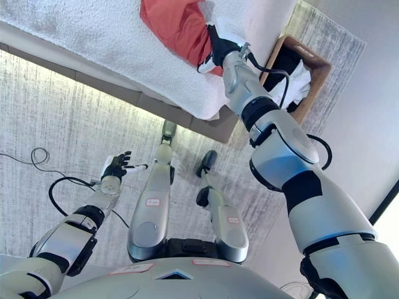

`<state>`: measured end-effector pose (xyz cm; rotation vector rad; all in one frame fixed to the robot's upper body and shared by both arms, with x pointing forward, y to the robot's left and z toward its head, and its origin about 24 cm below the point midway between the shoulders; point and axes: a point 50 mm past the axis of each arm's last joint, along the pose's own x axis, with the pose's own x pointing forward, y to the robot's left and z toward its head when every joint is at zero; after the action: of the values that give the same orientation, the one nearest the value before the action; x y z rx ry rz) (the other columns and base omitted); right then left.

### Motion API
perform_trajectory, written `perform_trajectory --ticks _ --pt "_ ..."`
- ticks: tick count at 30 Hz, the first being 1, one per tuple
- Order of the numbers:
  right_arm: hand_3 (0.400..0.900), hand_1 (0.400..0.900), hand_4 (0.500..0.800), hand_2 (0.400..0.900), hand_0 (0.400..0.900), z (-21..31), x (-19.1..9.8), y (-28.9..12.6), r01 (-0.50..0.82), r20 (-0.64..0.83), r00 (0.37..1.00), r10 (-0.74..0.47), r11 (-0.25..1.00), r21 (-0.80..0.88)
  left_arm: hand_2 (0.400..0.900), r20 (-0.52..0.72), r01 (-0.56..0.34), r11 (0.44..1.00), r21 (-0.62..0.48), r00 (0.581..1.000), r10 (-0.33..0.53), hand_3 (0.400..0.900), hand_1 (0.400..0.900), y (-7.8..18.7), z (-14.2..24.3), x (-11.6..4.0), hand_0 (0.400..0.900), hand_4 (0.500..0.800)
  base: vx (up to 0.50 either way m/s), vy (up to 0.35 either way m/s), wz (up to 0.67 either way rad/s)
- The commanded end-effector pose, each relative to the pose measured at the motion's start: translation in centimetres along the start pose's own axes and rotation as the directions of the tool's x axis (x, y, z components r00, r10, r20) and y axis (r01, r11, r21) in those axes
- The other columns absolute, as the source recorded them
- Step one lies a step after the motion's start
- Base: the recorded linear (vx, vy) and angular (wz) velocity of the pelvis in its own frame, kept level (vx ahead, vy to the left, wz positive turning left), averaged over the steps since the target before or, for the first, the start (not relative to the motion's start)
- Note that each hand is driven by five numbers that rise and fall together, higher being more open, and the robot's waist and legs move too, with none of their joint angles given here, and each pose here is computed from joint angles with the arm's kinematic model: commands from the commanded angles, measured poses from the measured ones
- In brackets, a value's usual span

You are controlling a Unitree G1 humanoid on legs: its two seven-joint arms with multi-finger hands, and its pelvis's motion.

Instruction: Put the clothes on the bed into the basket.

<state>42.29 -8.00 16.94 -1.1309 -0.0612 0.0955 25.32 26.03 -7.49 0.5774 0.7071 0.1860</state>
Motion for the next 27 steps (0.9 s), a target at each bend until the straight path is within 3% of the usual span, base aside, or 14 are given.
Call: perform_trajectory --ticks 1,11,15,23,27 --pt "0.4 0.4 0.5 0.4 0.4 0.7 -0.2 1.3 -0.059 0.021 0.998 0.058 0.997 0.045 0.9 -0.084 -0.046 0.999 0.018 0.995 0.048 0.9 0.9 1.2 -2.4 -0.2 0.9 0.8 0.003 0.0 0.03" --pt "0.4 0.4 0.5 0.4 0.4 0.8 -0.3 1.6 -0.037 0.025 0.999 0.035 0.997 0.072 0.9 -0.108 -0.044 0.999 0.029 0.993 0.047 0.9 0.9 0.8 -3.4 -0.6 0.9 0.8 -0.005 0.007 -0.02" --pt "0.4 0.4 0.5 0.4 0.4 -0.3 -0.4 1.5 -0.012 0.037 0.999 0.014 0.998 -0.061 0.9 -0.119 -0.037 0.998 0.053 0.992 0.043 0.9 0.9 0.6 -3.9 -0.8 0.9 0.8 -0.01 0.02 -0.09" --pt "0.4 0.4 0.5 0.4 0.4 -7.3 -2.3 -0.7 0.078 0.029 0.997 -0.075 0.99 -0.115 0.9 -0.156 0.003 1.0 0.016 0.988 -0.001 0.9 0.9 -0.7 -6.0 -1.8 0.9 0.8 0.011 0.023 -0.2" --pt "0.4 0.4 0.5 0.4 0.4 -13.2 -6.0 -1.5 0.176 -0.019 0.984 -0.177 0.983 -0.048 0.9 -0.151 0.055 0.998 -0.002 0.987 -0.054 0.9 0.9 -2.4 -6.7 -2.6 0.9 0.8 0.03 0.014 -0.13"
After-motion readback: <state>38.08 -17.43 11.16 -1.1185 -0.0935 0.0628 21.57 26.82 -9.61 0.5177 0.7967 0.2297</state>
